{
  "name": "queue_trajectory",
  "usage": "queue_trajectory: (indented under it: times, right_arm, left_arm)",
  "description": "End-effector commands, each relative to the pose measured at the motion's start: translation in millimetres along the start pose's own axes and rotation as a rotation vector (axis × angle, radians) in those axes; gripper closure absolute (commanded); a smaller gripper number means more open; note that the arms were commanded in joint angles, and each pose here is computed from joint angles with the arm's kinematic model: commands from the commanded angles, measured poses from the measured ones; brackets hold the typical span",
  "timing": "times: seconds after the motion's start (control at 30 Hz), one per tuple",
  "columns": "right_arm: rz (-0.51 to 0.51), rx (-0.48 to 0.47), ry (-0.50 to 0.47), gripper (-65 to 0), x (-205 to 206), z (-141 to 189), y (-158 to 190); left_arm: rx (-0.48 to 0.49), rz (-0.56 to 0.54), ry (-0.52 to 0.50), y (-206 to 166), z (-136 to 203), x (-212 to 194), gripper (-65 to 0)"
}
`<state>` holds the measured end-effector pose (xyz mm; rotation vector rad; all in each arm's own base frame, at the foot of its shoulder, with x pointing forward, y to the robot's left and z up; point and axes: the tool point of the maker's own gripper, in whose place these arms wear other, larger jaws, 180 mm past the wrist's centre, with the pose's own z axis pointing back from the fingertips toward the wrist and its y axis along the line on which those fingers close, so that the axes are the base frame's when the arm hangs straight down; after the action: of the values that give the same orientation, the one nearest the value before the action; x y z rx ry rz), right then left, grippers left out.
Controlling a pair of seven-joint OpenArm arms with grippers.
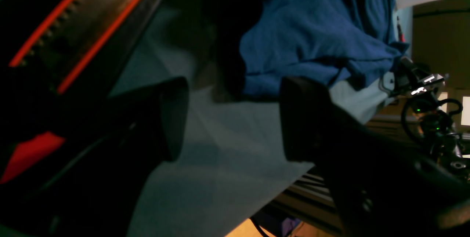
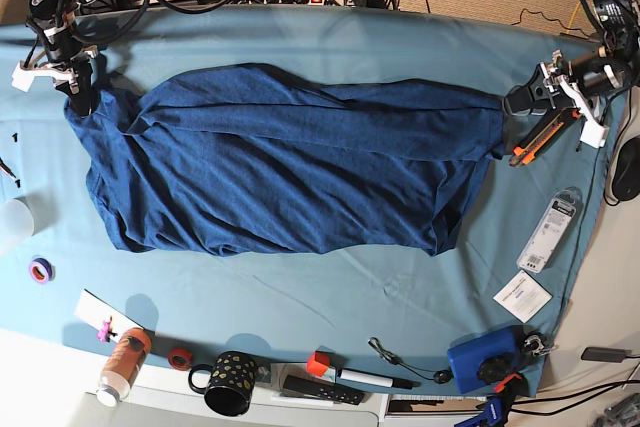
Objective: Layout the t-shirt on the table in an organized manner, then fold the t-shirt properly
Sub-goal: 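Grasp the shirt corner with the left gripper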
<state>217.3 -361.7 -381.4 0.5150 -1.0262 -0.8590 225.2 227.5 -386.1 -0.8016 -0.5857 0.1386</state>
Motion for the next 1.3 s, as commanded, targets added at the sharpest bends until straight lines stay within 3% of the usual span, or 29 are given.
queue_trajectory:
  times: [0.0, 0.27, 0.67, 0.77, 0.87, 0.9, 1.1, 1.27]
  right_arm:
    - [-0.017, 0.010, 0.025, 0.0, -5.3, -1.8, 2.4]
    - [-0.017, 0.010, 0.026, 0.0, -5.6, -1.8, 2.4]
    - [-0.017, 0.009, 0.027, 0.0, -5.6, -1.7, 2.3]
    - [-0.017, 0.009, 0.027, 0.0, -5.5, -1.7, 2.3]
    - [-0.017, 0.009, 0.030, 0.0, -6.1, -1.7, 2.3]
    - [-0.017, 0.010, 0.034, 0.0, -6.9, -1.7, 2.4]
    - [0.005, 0.099, 0.063, 0.0, -6.5, 6.5, 15.5]
    - [0.044, 0.073, 0.070, 0.0, 8.2, 20.7, 6.0]
  left_arm:
    - [0.016, -0.022, -0.006, 2.1, 6.4, 7.3, -39.9]
    - [0.051, -0.001, -0.006, 7.6, 0.2, 2.3, -39.9]
    - [0.081, -0.033, 0.139, 1.6, -40.7, -31.9, -39.3]
    - [0.083, -0.034, 0.141, 2.1, -40.4, -32.2, -31.2]
    - [0.082, -0.036, 0.142, 1.9, -40.3, -32.5, -5.6]
    - [0.079, -0.041, 0.142, 1.5, -40.4, -32.4, 0.0]
    - [-0.009, -0.035, 0.171, -14.3, -39.0, -37.3, 0.0]
    - [-0.056, -0.066, 0.184, -21.0, -29.5, -33.9, 0.0]
